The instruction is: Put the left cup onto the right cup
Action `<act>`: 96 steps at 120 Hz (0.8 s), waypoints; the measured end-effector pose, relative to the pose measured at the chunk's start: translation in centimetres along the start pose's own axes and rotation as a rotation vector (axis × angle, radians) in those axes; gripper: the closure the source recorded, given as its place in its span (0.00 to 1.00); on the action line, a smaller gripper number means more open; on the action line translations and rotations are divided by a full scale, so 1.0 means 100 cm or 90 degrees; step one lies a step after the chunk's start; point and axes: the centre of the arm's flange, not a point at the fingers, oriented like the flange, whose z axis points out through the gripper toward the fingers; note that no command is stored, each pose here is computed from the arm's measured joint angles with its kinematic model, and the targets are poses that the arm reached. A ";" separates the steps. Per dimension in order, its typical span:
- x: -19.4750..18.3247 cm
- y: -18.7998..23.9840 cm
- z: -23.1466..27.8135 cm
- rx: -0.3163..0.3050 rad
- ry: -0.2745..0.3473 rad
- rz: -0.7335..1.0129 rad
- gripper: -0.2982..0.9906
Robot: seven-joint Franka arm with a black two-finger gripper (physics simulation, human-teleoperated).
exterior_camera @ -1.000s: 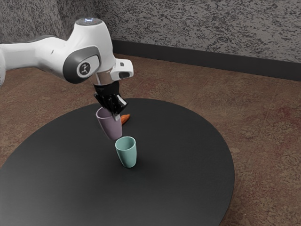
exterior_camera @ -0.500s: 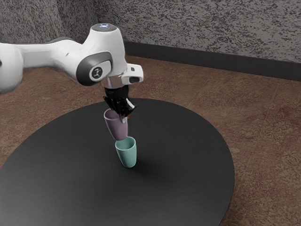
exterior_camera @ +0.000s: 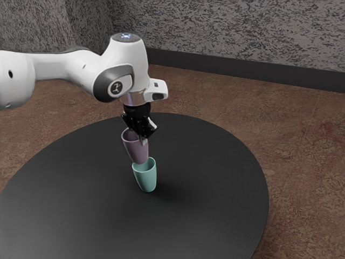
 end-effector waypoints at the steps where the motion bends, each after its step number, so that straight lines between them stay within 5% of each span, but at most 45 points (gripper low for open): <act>1: 0.000 0.001 0.001 0.000 0.000 0.000 0.84; 71: 0.008 0.010 0.034 -0.013 -0.021 -0.004 0.84; 96: 0.007 0.016 0.030 -0.014 -0.027 -0.016 0.70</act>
